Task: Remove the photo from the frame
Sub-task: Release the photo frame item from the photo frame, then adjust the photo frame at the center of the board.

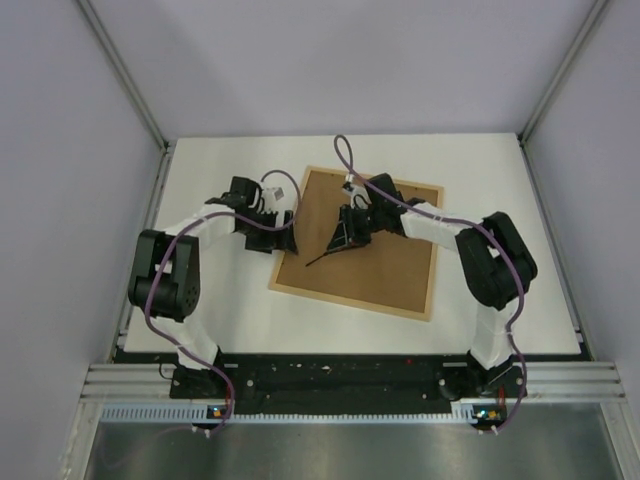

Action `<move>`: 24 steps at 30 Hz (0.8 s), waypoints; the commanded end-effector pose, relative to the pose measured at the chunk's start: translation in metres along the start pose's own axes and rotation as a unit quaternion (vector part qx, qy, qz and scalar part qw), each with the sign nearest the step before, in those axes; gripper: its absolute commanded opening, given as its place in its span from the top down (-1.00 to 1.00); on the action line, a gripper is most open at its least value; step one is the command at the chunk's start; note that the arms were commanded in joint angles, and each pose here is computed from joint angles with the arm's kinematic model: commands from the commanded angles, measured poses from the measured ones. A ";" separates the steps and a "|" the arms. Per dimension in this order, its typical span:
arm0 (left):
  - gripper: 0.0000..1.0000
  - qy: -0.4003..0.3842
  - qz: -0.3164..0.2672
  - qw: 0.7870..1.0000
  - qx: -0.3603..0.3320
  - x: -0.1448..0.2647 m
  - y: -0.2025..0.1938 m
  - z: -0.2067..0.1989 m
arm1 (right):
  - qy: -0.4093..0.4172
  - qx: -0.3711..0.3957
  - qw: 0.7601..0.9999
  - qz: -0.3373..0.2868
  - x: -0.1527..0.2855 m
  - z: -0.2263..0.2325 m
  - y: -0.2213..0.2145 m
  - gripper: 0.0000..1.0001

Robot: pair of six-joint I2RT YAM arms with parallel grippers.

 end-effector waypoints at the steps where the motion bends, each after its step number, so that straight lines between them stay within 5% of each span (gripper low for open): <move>1: -0.97 0.003 0.028 0.998 -0.052 0.016 0.002 -0.008 | -0.019 0.087 0.996 0.001 0.032 -0.008 -0.005 1.00; 11: -0.97 0.132 0.036 0.986 -0.091 0.016 -0.011 0.003 | -0.071 0.104 0.992 -0.024 0.049 -0.042 -0.021 1.00; 24: -0.88 0.193 0.034 0.967 -0.162 -0.001 -0.023 -0.012 | -0.075 0.118 0.989 -0.050 0.052 -0.042 -0.023 1.00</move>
Point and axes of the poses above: each gripper's point midway between its finger pads, its own x axis back along the fingers, its own z axis along the line the jaws close on, y = z × x, the point moved 7 cm from there along x, back along the fingers, and after that the axes turned 9 degrees about x, right-handed, at the moved point
